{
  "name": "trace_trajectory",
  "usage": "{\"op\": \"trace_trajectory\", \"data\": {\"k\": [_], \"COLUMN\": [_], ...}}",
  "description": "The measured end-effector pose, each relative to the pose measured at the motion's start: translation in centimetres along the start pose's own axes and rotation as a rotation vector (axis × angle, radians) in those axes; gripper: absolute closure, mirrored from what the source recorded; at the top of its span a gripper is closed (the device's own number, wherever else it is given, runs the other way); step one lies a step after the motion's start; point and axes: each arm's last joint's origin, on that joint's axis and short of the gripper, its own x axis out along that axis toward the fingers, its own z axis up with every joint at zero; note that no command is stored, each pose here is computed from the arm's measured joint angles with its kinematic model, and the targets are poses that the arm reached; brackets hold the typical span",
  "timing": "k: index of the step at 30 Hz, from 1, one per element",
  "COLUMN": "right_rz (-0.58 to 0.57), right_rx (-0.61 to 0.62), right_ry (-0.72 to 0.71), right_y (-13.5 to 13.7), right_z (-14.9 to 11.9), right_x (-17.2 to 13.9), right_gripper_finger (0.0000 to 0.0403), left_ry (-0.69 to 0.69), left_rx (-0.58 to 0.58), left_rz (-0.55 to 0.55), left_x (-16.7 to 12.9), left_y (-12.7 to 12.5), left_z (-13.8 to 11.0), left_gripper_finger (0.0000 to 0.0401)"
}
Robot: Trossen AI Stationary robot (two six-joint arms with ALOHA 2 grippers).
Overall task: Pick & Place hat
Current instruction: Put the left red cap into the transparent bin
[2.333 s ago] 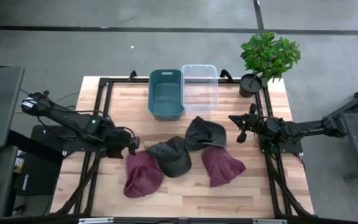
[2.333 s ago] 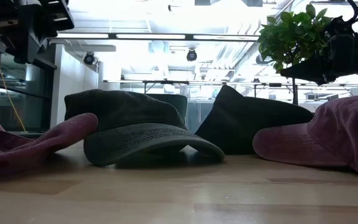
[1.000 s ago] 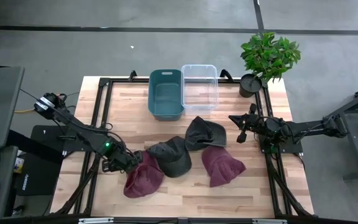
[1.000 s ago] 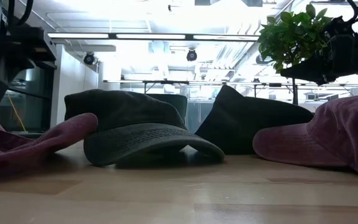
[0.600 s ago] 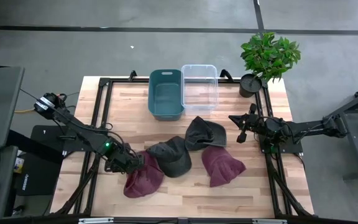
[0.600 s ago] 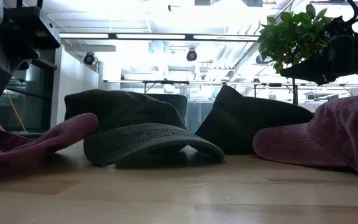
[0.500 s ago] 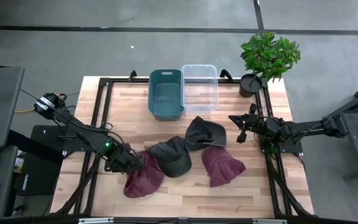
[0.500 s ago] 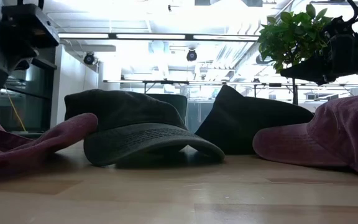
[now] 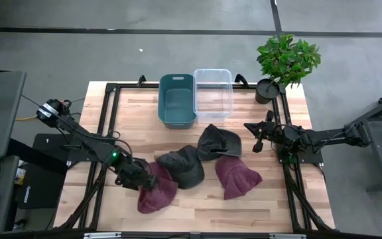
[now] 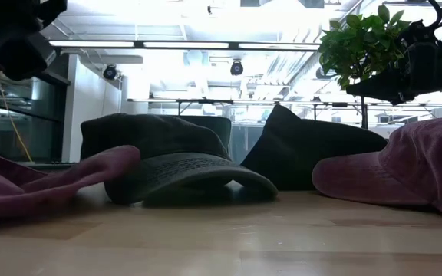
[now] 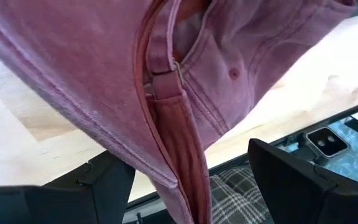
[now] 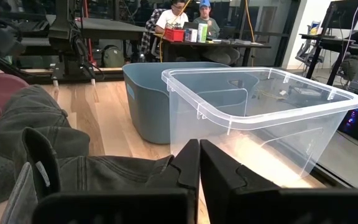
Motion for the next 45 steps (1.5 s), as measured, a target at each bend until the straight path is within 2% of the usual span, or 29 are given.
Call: {"op": "trace_trajectory", "data": {"k": [11, 19, 32, 39, 45], "right_rz": [0.000, 0.000, 0.000, 0.000, 0.000], "right_rx": [0.000, 0.000, 0.000, 0.000, -0.001], "right_ry": [0.000, 0.000, 0.000, 0.000, 0.002], "right_y": [0.0, 0.0, 0.0, 0.0, 0.0], "right_z": [0.0, 0.0, 0.0, 0.0, 0.0], "right_x": [0.0, 0.0, 0.0, 0.0, 0.0], "right_gripper_finger": [0.0396, 0.0395, 0.0396, 0.0395, 0.0397], "left_ry": [0.044, 0.084, 0.076, 0.112, 0.093], "left_rx": [0.014, 0.013, 0.004, -0.029, -0.066], "left_rz": [0.090, 0.031, 0.055, 0.157, 0.161], "left_x": [2.1, 3.1, 3.4, 5.0, 5.2], "left_y": [0.8, 0.0, 0.2, 0.7, 0.7], "left_z": [-1.3, -1.7, -1.6, -1.3, -1.3], "left_gripper_finger": [0.0110, 0.0110, 0.0110, 0.0110, 0.0114]}}
